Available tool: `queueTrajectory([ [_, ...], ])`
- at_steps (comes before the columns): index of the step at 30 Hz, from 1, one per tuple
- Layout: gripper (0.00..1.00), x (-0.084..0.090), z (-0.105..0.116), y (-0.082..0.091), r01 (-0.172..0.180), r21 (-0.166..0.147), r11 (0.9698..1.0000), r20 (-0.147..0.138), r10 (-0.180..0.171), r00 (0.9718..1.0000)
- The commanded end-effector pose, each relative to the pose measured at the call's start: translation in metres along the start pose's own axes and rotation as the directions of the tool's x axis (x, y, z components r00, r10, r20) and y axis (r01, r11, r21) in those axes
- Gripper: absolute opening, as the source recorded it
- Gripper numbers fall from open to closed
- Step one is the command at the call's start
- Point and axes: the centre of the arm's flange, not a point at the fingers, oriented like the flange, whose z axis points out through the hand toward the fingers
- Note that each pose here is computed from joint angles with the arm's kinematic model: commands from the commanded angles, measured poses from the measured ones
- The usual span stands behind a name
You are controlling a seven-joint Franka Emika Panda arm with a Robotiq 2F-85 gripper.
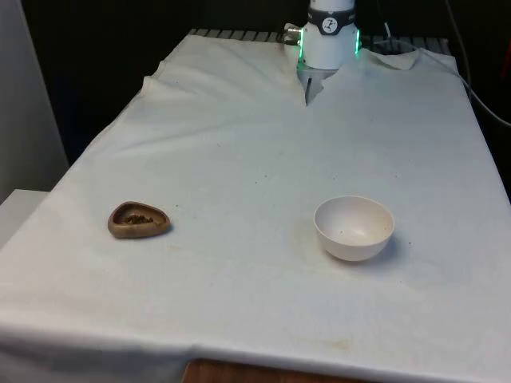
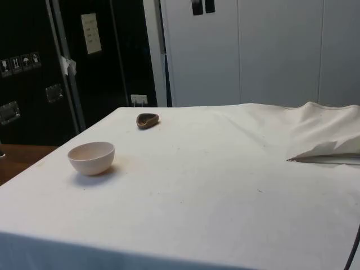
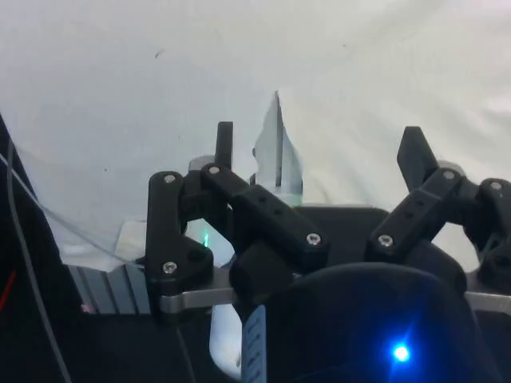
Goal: Pour the coffee beans from the cup into the bowl.
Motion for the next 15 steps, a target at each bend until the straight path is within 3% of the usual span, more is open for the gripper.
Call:
queueTrajectory([
  [1, 1.00, 0.004, 0.002, 0.000, -0.006, 0.000, 1.0000, -0.003, 0.006, 1.0000],
  [9, 1.00, 0.016, 0.018, 0.021, -0.007, -0.007, 1.0000, -0.011, 0.007, 0.9999],
  [10, 1.00, 0.016, 0.017, 0.017, -0.008, -0.002, 1.0000, -0.004, 0.008, 1.0000],
  [15, 1.00, 0.017, 0.026, 0.035, -0.001, -0.012, 0.9999, -0.018, 0.001, 0.9998],
])
